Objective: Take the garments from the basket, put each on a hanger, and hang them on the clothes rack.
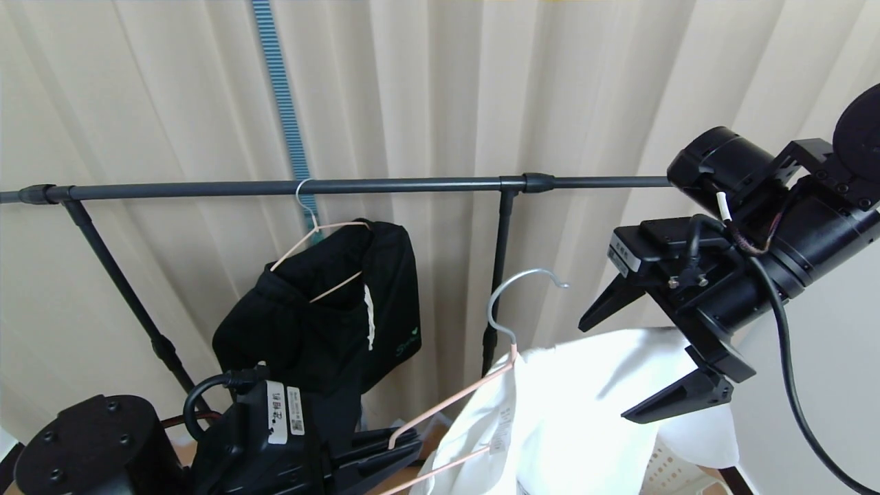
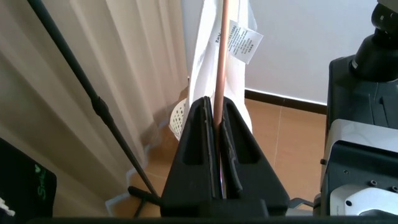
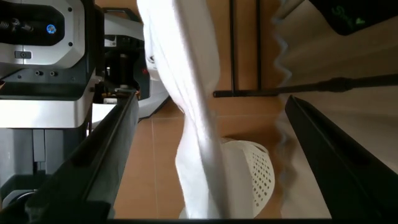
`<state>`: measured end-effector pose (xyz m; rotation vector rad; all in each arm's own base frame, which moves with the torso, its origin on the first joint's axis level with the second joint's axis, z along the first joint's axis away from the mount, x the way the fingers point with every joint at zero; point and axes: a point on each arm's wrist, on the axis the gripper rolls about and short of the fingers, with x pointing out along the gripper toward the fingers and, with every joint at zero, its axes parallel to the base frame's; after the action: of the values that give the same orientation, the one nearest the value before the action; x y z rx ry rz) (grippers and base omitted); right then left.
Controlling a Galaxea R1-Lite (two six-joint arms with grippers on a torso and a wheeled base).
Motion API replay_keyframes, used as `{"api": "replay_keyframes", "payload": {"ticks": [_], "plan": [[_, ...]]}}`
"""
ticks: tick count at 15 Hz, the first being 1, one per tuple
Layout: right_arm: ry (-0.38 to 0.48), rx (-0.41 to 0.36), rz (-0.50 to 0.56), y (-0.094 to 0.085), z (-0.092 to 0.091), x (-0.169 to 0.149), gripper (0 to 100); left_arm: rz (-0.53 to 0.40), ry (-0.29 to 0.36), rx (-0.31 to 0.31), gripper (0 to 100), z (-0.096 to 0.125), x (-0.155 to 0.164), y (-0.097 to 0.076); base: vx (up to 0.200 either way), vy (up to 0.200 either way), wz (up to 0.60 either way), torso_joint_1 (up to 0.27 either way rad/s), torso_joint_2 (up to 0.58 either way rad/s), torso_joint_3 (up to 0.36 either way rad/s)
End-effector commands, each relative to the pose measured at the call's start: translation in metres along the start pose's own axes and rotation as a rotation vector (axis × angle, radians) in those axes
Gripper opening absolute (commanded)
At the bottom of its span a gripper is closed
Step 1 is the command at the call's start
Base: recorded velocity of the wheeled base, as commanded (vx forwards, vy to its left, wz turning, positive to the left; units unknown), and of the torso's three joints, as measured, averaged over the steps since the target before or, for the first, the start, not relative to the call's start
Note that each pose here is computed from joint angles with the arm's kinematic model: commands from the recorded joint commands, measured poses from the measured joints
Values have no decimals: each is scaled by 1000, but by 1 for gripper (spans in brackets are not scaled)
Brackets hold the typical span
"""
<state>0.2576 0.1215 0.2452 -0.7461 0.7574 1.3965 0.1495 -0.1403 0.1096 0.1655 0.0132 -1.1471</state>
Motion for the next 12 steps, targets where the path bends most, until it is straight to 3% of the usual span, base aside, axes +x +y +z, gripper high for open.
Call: {"api": "replay_keyframes", "payload": {"ticks": [1,8,9,12], "plan": [[1,3,9,-1,0,3,100,1,-5,0,0,0,1,1,0,0,0,0,0,0],[-16,15,6,-1,2,3,100,6,-28,8,0,3,2,1,0,0,0,0,0,0],[-17,10,6,0,3,3,0,8,-29,9,0,3,1,1,0,0,0,0,0,0],[-16,7,10,1,4,4,0,9,-25,5,0,1,2,2,0,0,0,0,0,0]]}}
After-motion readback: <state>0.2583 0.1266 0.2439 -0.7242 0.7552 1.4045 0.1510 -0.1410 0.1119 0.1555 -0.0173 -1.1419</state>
